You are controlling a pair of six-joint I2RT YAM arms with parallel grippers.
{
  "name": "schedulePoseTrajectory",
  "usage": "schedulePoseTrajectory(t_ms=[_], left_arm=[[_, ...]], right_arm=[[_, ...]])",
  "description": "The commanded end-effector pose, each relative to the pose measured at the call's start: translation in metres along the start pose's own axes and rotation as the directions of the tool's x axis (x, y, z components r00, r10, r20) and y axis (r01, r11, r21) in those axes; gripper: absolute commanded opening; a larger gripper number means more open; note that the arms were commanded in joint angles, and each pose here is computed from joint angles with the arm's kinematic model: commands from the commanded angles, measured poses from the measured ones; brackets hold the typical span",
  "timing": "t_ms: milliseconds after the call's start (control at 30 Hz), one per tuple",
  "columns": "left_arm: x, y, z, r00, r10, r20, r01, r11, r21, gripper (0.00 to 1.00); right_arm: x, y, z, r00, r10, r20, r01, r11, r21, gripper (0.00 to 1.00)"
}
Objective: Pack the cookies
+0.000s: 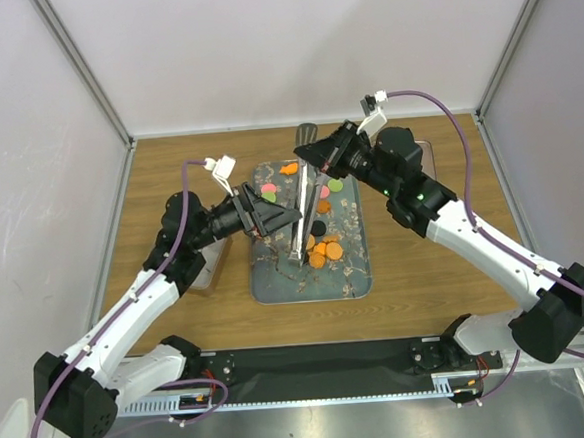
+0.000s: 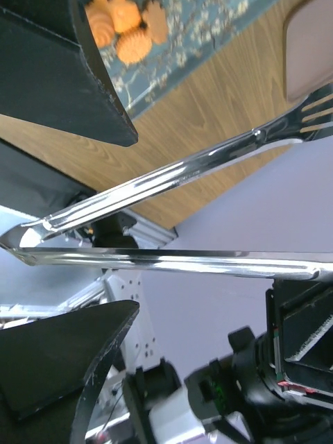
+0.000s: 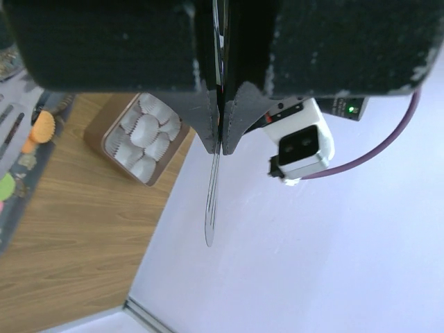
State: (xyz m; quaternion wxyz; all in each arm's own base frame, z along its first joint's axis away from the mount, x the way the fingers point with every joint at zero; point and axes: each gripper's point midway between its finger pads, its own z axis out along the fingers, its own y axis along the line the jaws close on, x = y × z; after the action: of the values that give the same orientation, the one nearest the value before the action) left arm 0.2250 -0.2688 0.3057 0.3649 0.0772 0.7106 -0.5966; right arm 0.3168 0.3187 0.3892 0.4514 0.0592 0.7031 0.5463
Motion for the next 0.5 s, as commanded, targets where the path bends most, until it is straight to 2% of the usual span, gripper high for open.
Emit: schedulePoseTrajectory(t_ms=[0, 467], left_arm=[[-0.014, -0.036, 0.0, 1.0, 0.006, 0.003, -0.007, 0.99, 0.14, 1.0], [-0.007, -0.057, -0.007, 0.992, -0.12, -0.048, 0.129, 0.958, 0.257, 0.99]], right_arm=[[-0.019, 0.052, -0.005, 0.998, -0.015, 0.067, 0.026, 0.985, -0.169, 0.0], [-0.012, 0.079, -0.002, 0.989, -0.047, 0.137, 0.088, 0.946, -0.312, 0.0]])
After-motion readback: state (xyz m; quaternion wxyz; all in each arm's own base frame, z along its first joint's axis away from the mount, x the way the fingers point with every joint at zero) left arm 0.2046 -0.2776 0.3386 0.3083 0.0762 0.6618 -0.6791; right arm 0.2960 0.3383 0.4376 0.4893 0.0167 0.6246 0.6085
